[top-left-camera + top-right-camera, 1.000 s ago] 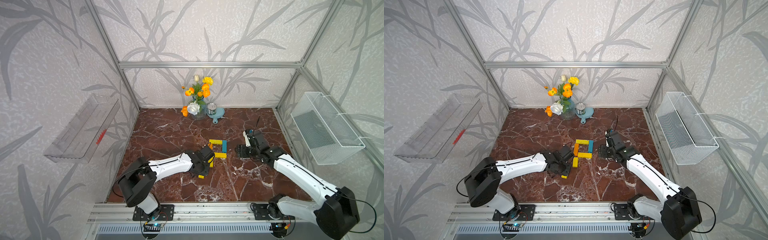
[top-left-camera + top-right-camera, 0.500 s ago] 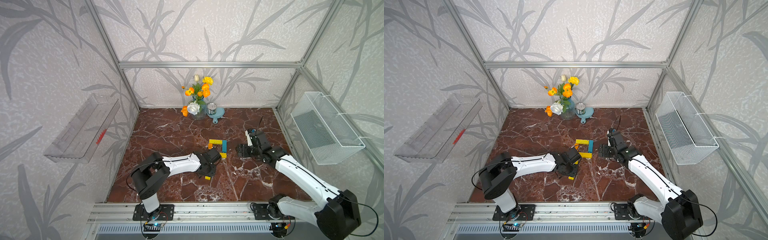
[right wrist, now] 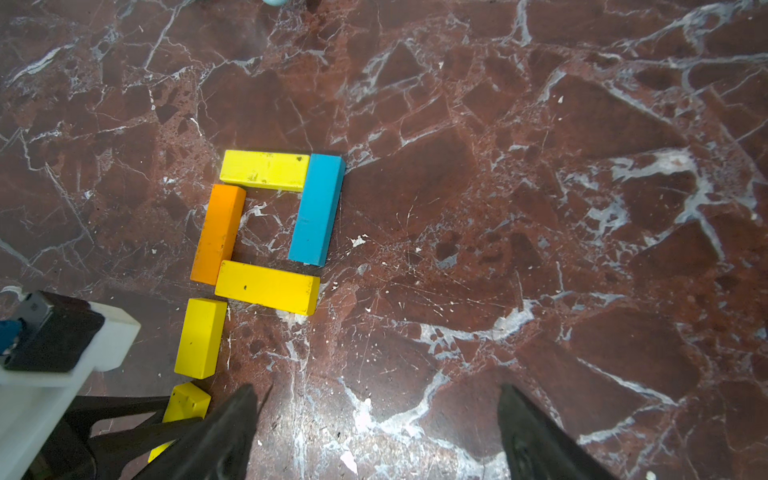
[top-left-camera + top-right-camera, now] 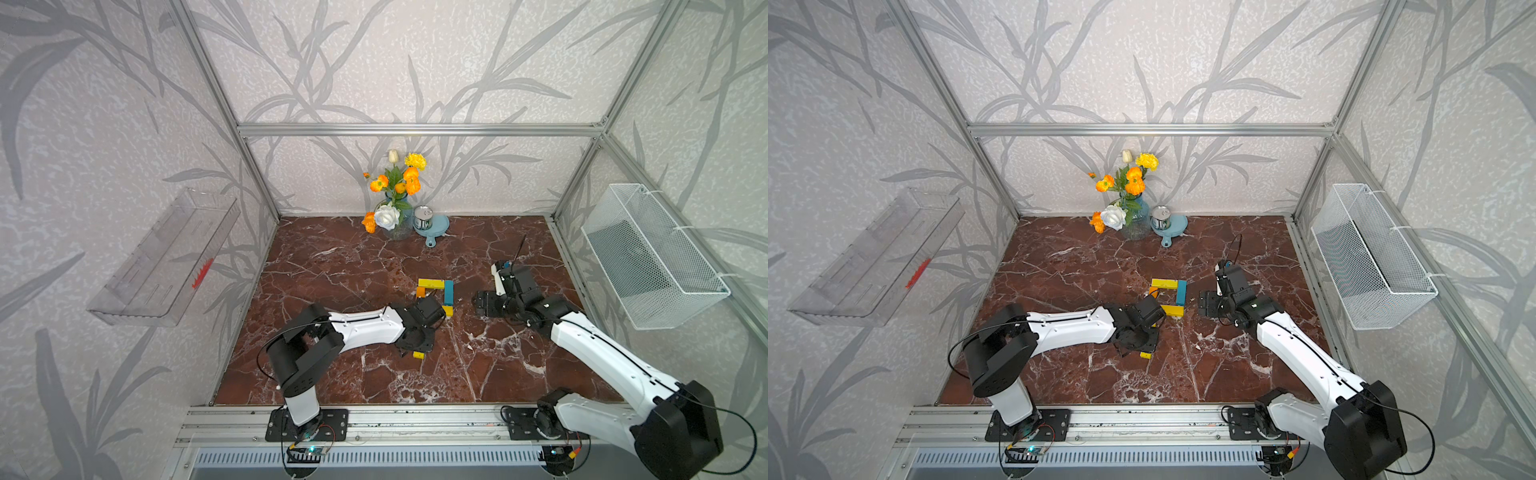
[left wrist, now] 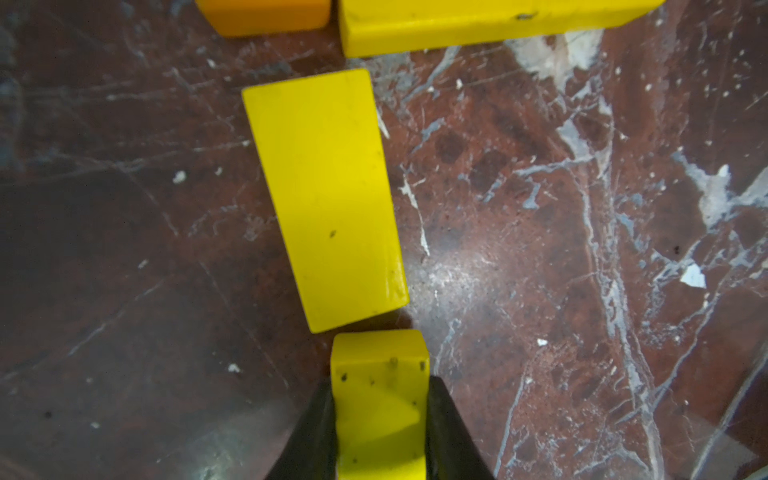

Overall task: Assemble the letter p with building blocks
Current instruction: Assemble the building block at the center of the board.

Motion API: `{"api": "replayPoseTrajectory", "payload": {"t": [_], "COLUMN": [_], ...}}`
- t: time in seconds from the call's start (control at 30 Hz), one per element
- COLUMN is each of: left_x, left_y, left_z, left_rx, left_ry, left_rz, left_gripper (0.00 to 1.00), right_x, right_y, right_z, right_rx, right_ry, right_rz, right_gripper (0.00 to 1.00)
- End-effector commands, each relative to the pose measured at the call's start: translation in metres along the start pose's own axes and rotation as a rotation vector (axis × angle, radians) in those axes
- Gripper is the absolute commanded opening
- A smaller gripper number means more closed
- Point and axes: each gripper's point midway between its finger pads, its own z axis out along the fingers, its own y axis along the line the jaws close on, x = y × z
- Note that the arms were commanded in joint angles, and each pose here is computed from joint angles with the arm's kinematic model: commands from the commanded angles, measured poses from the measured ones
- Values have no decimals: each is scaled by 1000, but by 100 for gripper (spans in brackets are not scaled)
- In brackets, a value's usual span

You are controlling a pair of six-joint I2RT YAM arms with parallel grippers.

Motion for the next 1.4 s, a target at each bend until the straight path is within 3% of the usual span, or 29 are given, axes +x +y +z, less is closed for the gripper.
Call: {"api": "replayPoseTrajectory", "payload": {"t": [0.0, 1.03, 1.17, 1.23, 1.27, 1.37], "left_x": [-8, -16, -16, -17, -16, -15], "left_y": [-1, 19, 21, 22, 22, 24], "left_z": [1, 7, 7, 7, 7, 7], "left_rx": [-22, -89, -94, -89, -90, -95], "left_ry": [-31, -61, -64, -66, -64, -58], "left_rz": [-14, -94, -99, -102, -102, -103], "left_gripper": [5, 9, 13, 18, 25, 59], "right_x": [0, 7, 6, 7, 6, 6], "right_y": [-2, -3, -2, -2, -2, 0], "right_z": [-6, -8, -9, -9, -9, -9], "right_rx": [-3, -13, -15, -14, -15, -20], "right_ry": [-16, -6, -5, -2, -4, -1], "right_rz": [5, 16, 16, 16, 16, 16], "right_gripper": [90, 90, 90, 90, 90, 90]}}
